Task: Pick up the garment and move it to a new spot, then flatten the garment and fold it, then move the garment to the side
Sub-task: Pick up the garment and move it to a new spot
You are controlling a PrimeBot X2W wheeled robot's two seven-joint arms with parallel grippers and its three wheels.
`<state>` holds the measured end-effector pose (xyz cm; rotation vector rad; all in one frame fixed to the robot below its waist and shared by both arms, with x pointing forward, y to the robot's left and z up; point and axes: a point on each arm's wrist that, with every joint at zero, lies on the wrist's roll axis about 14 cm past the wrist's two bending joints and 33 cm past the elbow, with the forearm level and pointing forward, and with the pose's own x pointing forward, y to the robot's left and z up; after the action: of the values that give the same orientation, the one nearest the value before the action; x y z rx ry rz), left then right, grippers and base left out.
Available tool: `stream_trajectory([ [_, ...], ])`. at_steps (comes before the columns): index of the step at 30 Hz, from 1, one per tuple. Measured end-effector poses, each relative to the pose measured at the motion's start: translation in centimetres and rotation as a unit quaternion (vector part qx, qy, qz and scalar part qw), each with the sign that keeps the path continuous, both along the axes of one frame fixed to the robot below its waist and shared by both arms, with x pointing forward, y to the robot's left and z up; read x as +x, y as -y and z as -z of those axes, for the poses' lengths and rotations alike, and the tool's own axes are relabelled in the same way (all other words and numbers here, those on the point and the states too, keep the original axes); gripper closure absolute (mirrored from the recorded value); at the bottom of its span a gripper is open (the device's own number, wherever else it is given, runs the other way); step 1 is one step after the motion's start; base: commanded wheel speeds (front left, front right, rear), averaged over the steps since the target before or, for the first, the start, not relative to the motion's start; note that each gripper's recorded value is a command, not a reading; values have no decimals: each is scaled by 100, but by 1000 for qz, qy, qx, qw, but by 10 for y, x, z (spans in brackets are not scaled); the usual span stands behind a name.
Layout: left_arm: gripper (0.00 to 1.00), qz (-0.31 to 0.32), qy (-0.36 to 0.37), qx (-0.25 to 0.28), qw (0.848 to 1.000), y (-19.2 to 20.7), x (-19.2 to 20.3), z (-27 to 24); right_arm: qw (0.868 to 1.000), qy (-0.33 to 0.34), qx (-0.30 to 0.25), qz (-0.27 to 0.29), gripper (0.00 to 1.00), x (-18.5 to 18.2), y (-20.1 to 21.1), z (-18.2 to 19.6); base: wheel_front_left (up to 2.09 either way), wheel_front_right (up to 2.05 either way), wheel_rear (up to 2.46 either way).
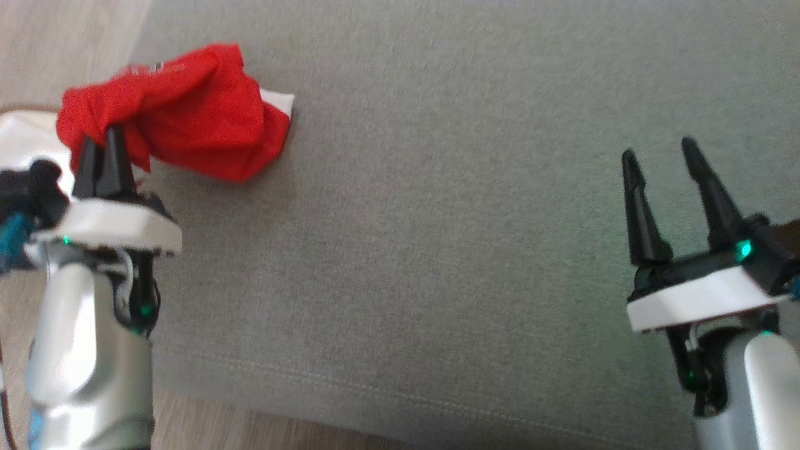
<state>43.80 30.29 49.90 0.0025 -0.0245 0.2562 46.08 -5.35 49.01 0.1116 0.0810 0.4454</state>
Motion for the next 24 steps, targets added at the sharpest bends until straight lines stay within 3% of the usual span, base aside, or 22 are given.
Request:
stream_trajectory([
  [7, 100, 46, 33, 18, 998, 36, -33, -22, 1000, 10, 7, 22, 0, -28, 14, -18, 0, 0, 0],
  [14, 100, 132, 37, -2, 990, 105, -42, -28, 998, 7, 12, 68, 0, -52, 46, -21, 0, 0, 0],
  [18, 100, 216, 28, -15, 976, 161, -37, -24, 995, 12, 15, 100, 0, -61, 67, -25, 0, 0, 0],
  [24, 100, 341, 37, -40, 938, 250, -19, -29, 988, 8, 10, 156, 0, -74, 104, -22, 0, 0, 0],
])
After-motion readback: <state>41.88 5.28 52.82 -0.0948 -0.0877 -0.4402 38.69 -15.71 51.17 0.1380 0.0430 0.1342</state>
